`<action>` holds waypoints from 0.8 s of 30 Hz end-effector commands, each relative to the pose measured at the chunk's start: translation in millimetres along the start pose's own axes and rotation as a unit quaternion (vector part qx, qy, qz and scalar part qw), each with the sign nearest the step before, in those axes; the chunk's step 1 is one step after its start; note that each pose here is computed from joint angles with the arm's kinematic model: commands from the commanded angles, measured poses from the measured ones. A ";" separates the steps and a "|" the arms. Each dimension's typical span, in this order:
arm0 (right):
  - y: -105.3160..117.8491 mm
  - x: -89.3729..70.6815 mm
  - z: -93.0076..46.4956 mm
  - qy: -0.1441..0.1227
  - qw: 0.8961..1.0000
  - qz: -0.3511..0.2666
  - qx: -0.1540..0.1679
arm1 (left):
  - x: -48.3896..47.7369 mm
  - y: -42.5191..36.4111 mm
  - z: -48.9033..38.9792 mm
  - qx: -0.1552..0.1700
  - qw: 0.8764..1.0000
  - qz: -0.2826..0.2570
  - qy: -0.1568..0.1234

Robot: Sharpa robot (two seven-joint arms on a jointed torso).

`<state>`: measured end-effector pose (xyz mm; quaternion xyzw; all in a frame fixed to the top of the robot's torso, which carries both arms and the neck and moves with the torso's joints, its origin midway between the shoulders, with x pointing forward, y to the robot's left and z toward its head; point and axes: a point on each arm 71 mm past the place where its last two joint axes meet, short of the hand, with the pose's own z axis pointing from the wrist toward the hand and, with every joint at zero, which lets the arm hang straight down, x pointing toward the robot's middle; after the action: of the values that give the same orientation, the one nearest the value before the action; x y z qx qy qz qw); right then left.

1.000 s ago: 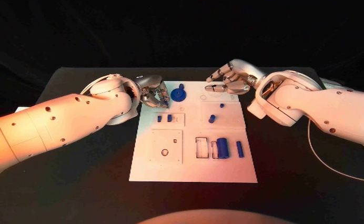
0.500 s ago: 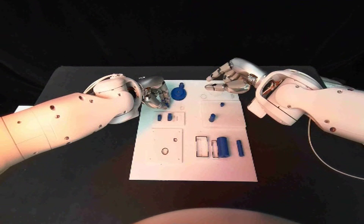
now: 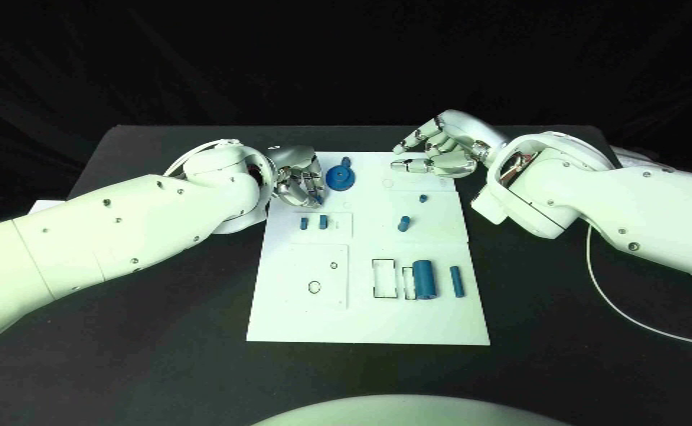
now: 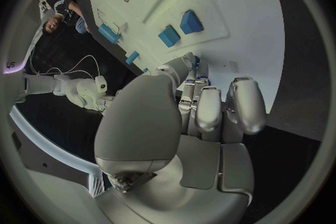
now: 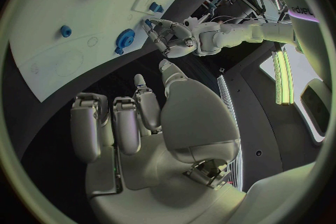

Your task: Assemble the parts on the task board

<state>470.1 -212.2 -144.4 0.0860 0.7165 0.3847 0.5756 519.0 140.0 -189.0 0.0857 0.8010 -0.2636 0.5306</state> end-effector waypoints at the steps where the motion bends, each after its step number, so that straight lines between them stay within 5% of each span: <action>1: 1.1 1.5 0.0 0.007 1.000 -0.001 -0.005 | 3.7 -0.2 1.5 -0.005 1.000 0.013 0.013; 24: -3.7 -1.1 -0.3 0.004 1.000 -0.003 0.004 | 3.5 3.1 0.3 -0.010 1.000 0.009 0.005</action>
<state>471.2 -214.9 -144.7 0.0878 0.7166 0.3820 0.5769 519.2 141.6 -193.1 0.0897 0.8059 -0.2516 0.5284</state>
